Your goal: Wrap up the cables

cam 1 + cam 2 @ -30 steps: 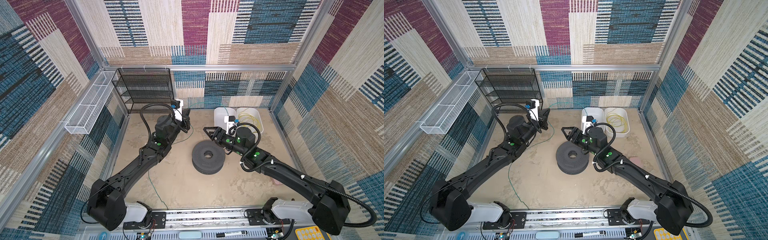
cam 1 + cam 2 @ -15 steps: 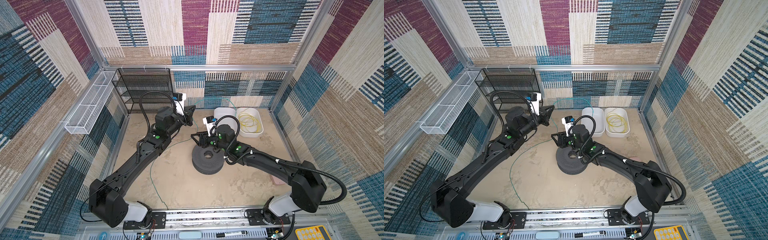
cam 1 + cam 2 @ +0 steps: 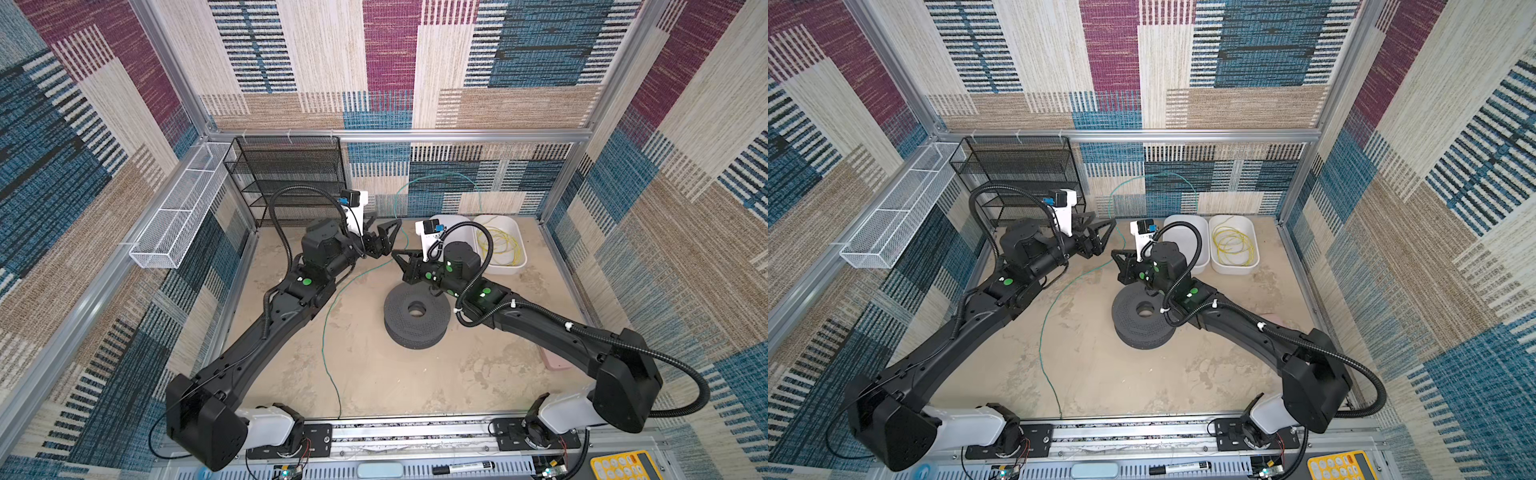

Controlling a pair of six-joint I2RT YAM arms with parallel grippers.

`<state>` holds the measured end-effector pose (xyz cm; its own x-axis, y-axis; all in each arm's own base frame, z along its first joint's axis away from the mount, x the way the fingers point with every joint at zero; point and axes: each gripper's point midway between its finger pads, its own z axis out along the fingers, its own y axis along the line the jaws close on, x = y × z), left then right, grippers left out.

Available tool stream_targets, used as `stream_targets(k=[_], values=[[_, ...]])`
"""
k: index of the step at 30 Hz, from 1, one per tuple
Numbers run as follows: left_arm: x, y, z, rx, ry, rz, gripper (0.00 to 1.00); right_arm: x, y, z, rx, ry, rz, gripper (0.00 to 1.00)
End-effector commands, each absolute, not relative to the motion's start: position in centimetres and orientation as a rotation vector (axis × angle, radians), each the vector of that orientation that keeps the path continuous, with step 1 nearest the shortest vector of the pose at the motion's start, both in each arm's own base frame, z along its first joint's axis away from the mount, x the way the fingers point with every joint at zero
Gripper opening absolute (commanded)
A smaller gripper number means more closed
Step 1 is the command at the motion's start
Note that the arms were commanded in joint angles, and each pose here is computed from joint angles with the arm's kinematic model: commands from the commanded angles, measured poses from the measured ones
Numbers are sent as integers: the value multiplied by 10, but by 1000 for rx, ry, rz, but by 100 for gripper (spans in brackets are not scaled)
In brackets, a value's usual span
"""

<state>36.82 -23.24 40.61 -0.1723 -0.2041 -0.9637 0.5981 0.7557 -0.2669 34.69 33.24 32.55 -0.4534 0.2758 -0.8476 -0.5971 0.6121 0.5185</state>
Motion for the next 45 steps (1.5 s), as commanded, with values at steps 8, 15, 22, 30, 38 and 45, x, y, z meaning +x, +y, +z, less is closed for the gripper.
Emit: stream_targets(k=[8, 15, 22, 30, 38, 45], values=[[319, -131, 347, 78, 1810, -346, 91, 389, 280, 402, -100, 1591, 1089, 0], [270, -143, 277, 189, 2104, -477, 78, 412, 280, 390, -94, 1635, 1160, 0], [217, -151, 229, 145, 2306, -659, 84, 417, 279, 385, -88, 1642, 1149, 0], [193, -164, 216, 168, 2380, -784, 70, 429, 277, 382, -78, 1652, 1138, 0], [185, -167, 176, 114, 2473, -801, 41, 427, 273, 384, -75, 1648, 1154, 0], [201, -186, 206, 169, 2257, -934, 0, 427, 277, 375, -74, 1678, 1176, 0]])
